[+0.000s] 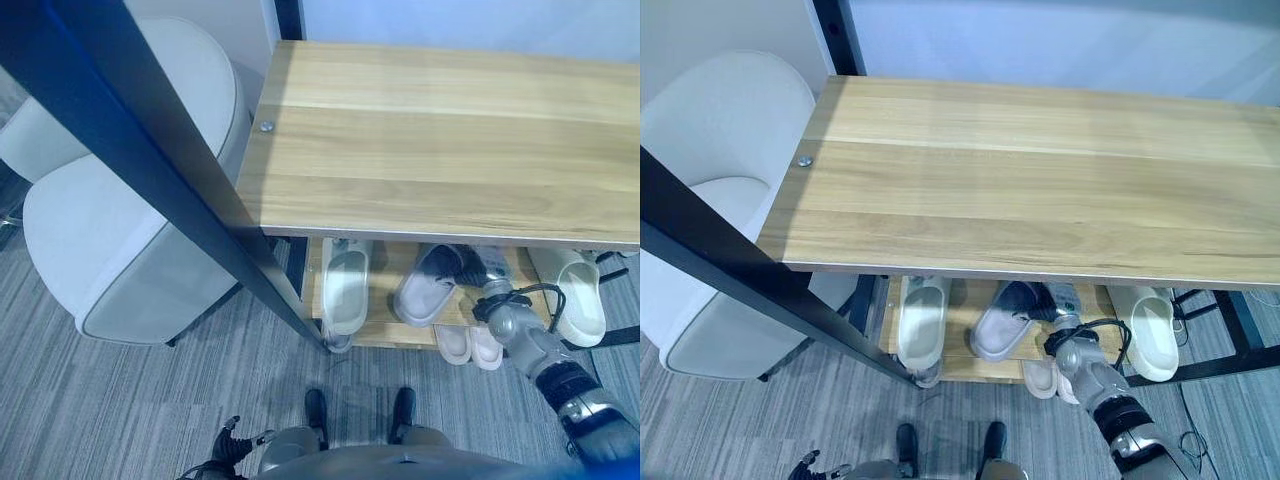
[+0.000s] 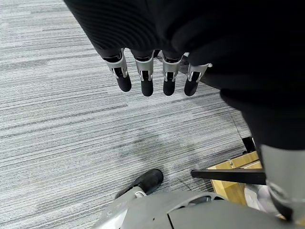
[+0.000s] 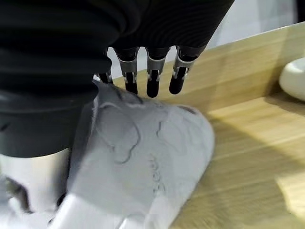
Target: Arrange the slippers neatly on the shoe rack.
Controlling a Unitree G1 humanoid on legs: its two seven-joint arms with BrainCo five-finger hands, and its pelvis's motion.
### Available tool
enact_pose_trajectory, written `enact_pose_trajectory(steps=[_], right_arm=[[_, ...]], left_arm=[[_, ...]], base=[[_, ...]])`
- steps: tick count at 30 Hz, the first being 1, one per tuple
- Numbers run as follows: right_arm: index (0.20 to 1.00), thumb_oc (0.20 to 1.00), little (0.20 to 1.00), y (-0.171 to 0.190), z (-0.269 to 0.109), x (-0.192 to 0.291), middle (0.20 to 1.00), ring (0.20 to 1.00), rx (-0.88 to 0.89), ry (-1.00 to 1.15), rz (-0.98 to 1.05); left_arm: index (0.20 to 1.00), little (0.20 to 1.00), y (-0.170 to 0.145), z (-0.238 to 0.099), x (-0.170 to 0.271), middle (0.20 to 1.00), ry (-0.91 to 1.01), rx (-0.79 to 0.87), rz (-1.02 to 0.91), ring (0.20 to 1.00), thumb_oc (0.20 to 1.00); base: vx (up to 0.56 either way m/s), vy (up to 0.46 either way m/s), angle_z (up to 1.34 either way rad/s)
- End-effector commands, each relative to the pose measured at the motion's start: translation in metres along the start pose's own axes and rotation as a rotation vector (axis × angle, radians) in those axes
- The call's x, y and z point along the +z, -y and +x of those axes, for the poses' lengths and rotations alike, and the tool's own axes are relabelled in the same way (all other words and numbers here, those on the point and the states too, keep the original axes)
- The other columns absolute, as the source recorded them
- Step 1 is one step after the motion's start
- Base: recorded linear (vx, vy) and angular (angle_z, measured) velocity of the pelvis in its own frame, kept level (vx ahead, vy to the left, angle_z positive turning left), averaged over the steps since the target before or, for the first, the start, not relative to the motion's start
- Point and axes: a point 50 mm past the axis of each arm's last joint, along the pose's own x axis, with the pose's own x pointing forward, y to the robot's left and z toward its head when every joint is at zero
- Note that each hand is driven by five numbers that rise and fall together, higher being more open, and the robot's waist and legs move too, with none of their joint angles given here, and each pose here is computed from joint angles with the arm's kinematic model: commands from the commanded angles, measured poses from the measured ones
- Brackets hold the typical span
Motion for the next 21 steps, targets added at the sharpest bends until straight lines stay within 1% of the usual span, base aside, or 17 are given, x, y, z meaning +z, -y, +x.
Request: enact_pose_trajectory(steps=[1, 5, 8, 9, 10, 11, 12, 15, 20, 21], right_arm=[[1.000, 1.000, 1.000, 0.014, 0.017, 0.015, 1.000, 1.000, -0.093, 0.031, 0.048], [1.000, 1.000, 1.000, 0.018, 0.025, 0.015, 1.000, 1.000, -0.143, -0.018, 0.118], [1.000, 1.000, 1.000, 0.015, 0.025, 0.013, 1.000, 1.000, -0.138, -0.039, 0.124], [0.570, 0.570, 0.570, 0.013, 0.026, 0.012, 0.570, 0.570, -0.128, -0.052, 0.126], [0.570, 0.570, 0.570, 0.013, 0.026, 0.012, 0.570, 0.570, -0.128, -0.052, 0.126], [0.200, 0.200, 0.200, 0.009, 0.026, 0.011, 0.200, 0.200, -0.108, -0.068, 0.122], [0.200, 0.200, 0.200, 0.002, 0.025, 0.006, 0.200, 0.200, -0.083, -0.094, 0.109], [0.200, 0.200, 0.200, 0.003, 0.026, 0.004, 0.200, 0.200, -0.083, -0.109, 0.110], [0.200, 0.200, 0.200, 0.010, 0.029, 0.000, 0.200, 0.200, -0.114, -0.121, 0.116], [0.200, 0.200, 0.200, 0.015, 0.027, -0.004, 0.200, 0.200, -0.143, -0.118, 0.101]], left_arm=[[1.000, 1.000, 0.008, -0.004, -0.011, 1.000, -0.038, -0.033, 0.058, 1.000, 1.000], [1.000, 1.000, 0.011, -0.007, -0.017, 1.000, -0.055, -0.040, 0.067, 1.000, 1.000], [1.000, 1.000, 0.012, -0.008, -0.018, 1.000, -0.060, -0.044, 0.065, 1.000, 1.000], [1.000, 1.000, 0.013, -0.008, -0.019, 1.000, -0.061, -0.048, 0.065, 1.000, 1.000], [1.000, 1.000, 0.013, -0.008, -0.019, 1.000, -0.061, -0.048, 0.065, 1.000, 1.000], [1.000, 1.000, 0.013, -0.008, -0.019, 1.000, -0.061, -0.048, 0.067, 1.000, 1.000], [1.000, 1.000, 0.013, -0.009, -0.019, 1.000, -0.061, -0.050, 0.071, 1.000, 1.000], [1.000, 1.000, 0.013, -0.009, -0.020, 1.000, -0.062, -0.050, 0.071, 1.000, 1.000], [1.000, 1.000, 0.014, -0.009, -0.021, 1.000, -0.068, -0.052, 0.078, 1.000, 1.000], [1.000, 1.000, 0.015, -0.009, -0.020, 1.000, -0.064, -0.054, 0.075, 1.000, 1.000]], base=[[0.01, 0.009, 0.05], [0.02, 0.014, 0.04], [0.01, 0.005, 0.04], [0.00, 0.000, 0.00], [0.00, 0.000, 0.00], [0.00, 0.000, 0.00], [0.00, 0.000, 0.00], [0.00, 0.000, 0.00], [0.00, 0.000, 0.00], [0.00, 0.000, 0.00]])
